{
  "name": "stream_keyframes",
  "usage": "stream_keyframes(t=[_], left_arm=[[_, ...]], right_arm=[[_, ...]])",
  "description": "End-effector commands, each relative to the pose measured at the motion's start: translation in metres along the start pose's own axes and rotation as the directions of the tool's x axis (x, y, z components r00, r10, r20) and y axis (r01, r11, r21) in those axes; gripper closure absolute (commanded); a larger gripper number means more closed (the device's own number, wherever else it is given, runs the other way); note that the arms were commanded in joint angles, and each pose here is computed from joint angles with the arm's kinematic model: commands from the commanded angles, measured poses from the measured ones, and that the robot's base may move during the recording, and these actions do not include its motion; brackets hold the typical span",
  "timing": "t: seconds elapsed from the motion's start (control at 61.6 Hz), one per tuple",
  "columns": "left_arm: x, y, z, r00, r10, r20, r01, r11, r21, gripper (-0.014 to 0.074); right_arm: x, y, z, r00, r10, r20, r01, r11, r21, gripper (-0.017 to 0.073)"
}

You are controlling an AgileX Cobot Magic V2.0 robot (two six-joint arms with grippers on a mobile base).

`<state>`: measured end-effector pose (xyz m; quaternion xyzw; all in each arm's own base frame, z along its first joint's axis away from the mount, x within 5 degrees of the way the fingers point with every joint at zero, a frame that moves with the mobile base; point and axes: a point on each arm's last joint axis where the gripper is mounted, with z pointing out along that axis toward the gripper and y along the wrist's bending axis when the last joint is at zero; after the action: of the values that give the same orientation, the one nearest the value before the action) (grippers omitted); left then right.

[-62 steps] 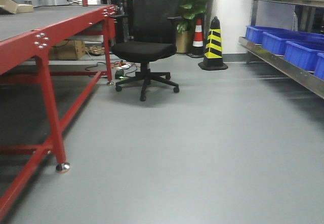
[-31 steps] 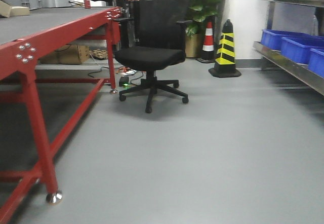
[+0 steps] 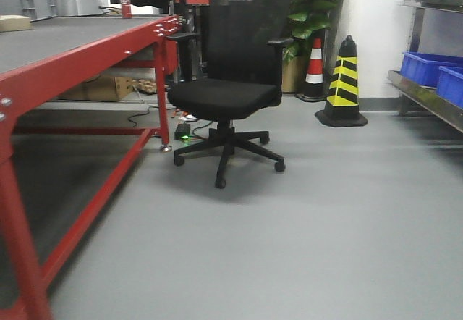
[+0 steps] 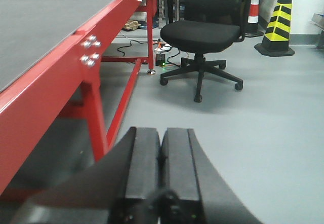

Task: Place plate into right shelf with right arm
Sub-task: 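Drive to the steel shelf with blue bins, plate held upright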

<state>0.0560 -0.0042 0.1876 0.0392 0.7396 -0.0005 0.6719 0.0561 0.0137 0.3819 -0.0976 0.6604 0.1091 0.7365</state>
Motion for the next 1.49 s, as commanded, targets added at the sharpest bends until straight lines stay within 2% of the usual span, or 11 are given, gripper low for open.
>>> stream_keyframes(t=[0.0, 1.478], left_arm=[[-0.0051, 0.0016, -0.0005, 0.997, -0.010, 0.082, 0.011, 1.000, -0.018, 0.0641], [-0.0051, 0.0016, -0.0005, 0.997, -0.010, 0.082, 0.011, 1.000, -0.018, 0.0641]], right_arm=[[-0.0167, 0.0018, -0.0010, 0.994, -0.021, 0.108, 0.023, 1.000, -0.019, 0.0521], [-0.0167, 0.0018, -0.0010, 0.994, -0.021, 0.108, 0.023, 1.000, -0.019, 0.0521]])
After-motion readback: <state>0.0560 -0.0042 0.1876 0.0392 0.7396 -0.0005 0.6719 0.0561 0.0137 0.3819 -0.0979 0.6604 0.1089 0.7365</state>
